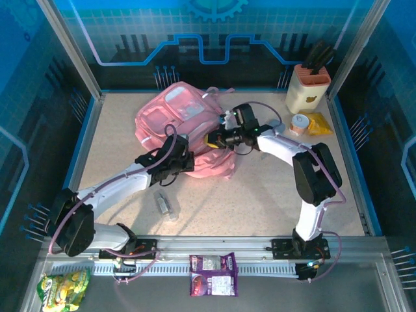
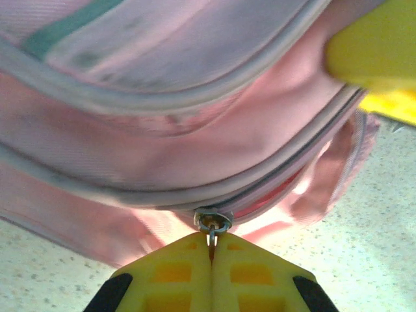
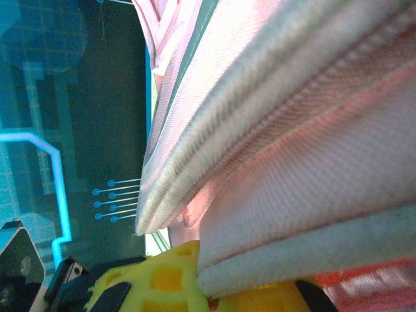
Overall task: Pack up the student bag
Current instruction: Unzip the student bag at the center of the table.
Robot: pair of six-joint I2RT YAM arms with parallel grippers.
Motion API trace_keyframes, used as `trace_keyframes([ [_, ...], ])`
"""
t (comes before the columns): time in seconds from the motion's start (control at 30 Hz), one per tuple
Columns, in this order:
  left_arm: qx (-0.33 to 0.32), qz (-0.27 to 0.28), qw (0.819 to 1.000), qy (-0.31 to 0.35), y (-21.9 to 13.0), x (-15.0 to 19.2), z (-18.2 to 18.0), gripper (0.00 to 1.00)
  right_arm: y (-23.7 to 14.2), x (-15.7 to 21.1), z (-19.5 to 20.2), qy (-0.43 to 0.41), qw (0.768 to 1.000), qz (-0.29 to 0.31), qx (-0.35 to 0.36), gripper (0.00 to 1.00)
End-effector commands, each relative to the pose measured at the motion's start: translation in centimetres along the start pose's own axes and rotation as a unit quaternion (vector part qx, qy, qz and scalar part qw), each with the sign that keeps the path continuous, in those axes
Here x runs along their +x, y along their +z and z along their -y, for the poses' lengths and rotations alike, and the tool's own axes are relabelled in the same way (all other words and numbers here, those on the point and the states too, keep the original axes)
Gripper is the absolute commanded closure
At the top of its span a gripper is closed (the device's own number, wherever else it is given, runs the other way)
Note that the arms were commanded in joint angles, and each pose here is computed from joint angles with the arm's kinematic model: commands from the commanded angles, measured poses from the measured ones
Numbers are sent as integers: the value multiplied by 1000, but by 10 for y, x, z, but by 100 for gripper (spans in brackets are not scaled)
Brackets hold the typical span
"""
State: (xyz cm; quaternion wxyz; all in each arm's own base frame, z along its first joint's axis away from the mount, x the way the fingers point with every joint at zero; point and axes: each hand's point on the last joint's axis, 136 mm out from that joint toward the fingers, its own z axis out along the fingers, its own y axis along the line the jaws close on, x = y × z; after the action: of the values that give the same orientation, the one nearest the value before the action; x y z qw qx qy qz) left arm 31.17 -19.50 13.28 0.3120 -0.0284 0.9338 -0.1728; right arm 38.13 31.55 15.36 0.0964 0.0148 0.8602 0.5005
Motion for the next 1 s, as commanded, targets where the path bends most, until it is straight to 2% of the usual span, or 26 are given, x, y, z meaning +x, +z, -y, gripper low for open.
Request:
trace_keyframes([
  [0.0, -53, 12, 995, 79, -11, 3, -24, 100, -45, -46, -8, -32, 997, 65, -5, 100],
  [0.33, -87, 78, 993, 28, -1, -40, -85, 100, -45, -35, -2, -38, 998, 43, 1, 100],
  [0.5, -118, 112, 986, -45, -1, -66, -130, 100, -33, -23, 2, -39, 999, 36, 10, 100],
  [0.63, -118, 127, 982, -73, 2, -86, -141, 100, -20, -6, -3, -58, 997, 27, 31, 100],
  [0.73, -85, 111, 987, -76, 8, -88, -129, 100, -16, -2, -5, -54, 997, 40, 23, 100],
  [0.8, -61, 107, 989, -84, 10, -83, -122, 100, -20, -1, -8, -55, 997, 43, 18, 85],
  [0.83, -52, 99, 990, -86, 11, -79, -119, 93, -25, -1, -8, -59, 997, 47, 24, 78],
  [0.87, -46, 89, 991, -88, 10, -73, -117, 80, -31, 0, -7, -66, 996, 54, 37, 71],
  [0.9, -41, 81, 992, -93, 8, -67, -116, 71, -40, 2, -4, -74, 994, 60, 60, 62],
  [0.97, -37, 68, 992, -103, 1, -56, -114, 63, -61, 3, 10, -87, 985, 80, 124, 47],
])
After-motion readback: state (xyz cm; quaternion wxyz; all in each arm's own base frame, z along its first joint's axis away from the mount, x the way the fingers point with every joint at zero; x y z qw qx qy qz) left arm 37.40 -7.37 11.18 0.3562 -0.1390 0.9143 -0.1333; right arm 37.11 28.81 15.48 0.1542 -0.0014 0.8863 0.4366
